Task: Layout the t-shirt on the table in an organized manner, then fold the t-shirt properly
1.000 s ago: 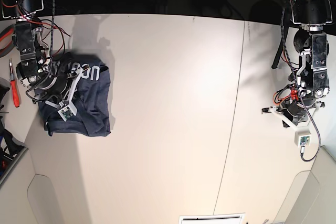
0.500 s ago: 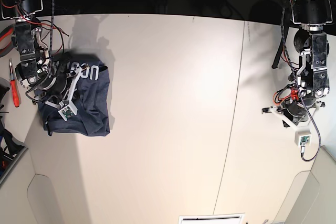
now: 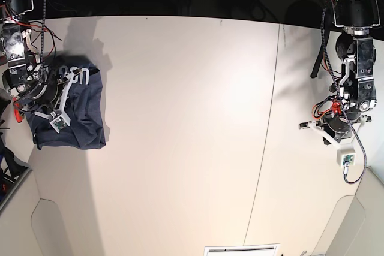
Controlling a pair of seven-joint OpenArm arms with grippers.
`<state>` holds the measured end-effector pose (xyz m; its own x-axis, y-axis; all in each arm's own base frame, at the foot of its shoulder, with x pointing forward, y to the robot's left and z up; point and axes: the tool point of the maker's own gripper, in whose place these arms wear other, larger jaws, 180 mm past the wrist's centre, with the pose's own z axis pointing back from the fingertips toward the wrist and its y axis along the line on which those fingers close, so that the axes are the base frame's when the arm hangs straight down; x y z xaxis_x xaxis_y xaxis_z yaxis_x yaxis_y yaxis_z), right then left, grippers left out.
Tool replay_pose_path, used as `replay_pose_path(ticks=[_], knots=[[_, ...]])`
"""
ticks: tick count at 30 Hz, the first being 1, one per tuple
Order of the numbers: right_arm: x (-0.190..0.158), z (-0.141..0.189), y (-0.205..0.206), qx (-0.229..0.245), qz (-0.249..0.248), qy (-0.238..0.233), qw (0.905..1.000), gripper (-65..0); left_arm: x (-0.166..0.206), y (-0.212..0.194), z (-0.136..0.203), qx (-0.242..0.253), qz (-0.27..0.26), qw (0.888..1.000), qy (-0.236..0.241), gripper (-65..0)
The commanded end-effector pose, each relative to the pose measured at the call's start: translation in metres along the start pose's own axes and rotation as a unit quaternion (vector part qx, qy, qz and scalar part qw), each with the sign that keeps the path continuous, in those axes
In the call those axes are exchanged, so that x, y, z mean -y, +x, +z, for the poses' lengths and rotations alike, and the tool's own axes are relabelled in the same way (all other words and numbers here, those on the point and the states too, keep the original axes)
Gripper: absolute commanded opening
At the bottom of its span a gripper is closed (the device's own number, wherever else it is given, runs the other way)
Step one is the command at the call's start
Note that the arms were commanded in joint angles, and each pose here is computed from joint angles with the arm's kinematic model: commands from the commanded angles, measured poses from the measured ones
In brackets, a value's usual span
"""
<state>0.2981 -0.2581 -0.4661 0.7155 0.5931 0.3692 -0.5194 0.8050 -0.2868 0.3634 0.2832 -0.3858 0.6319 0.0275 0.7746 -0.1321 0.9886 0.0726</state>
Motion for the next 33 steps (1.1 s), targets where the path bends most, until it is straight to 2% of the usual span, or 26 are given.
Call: replay_pose_path(ticks=[1, 6, 10, 13, 18, 23, 28, 33], knots=[[0.009, 0.004, -0.008, -0.023, 0.010, -0.013, 0.9996, -65.0, -0.005, 0.019, 0.002, 0.026, -0.004, 1.000, 0.003, -65.0], [0.023, 0.025, 0.035, 0.041, 0.013, -0.044, 0.9981, -65.0, -0.005, 0.021, 0.002, 0.031, -0.004, 1.000, 0.003, -65.0], [0.024, 0.049, 0.074, 0.112, -0.013, -0.035, 0.9930, -65.0, -0.005, 0.021, 0.002, 0.031, -0.004, 1.000, 0.003, -65.0], [0.020, 0.059, 0.089, 0.140, -0.030, -0.020, 0.9895, -65.0, -0.005, 0.023, 0.002, 0.035, -0.004, 0.999, 0.003, -65.0], [0.003, 0.069, 0.099, 0.150, -0.038, 0.004, 0.9880, -65.0, -0.005, 0.027, 0.003, 0.048, -0.004, 0.999, 0.003, -65.0], [-0.035, 0.083, 0.092, 0.161, -0.025, 0.027, 0.9863, -65.0, -0.011, 0.027, 0.022, 0.065, -0.009, 0.998, 0.005, -65.0], [-0.071, 0.094, 0.066, 0.137, -0.006, 0.040, 0.9898, -65.0, -0.013, 0.021, 0.059, 0.080, -0.010, 0.996, -0.024, -65.0], [-0.111, 0.103, 0.021, 0.091, 0.003, 0.072, 0.9932, -65.0, -0.034, -0.018, 0.095, 0.042, 0.003, 0.998, -0.043, -65.0]])
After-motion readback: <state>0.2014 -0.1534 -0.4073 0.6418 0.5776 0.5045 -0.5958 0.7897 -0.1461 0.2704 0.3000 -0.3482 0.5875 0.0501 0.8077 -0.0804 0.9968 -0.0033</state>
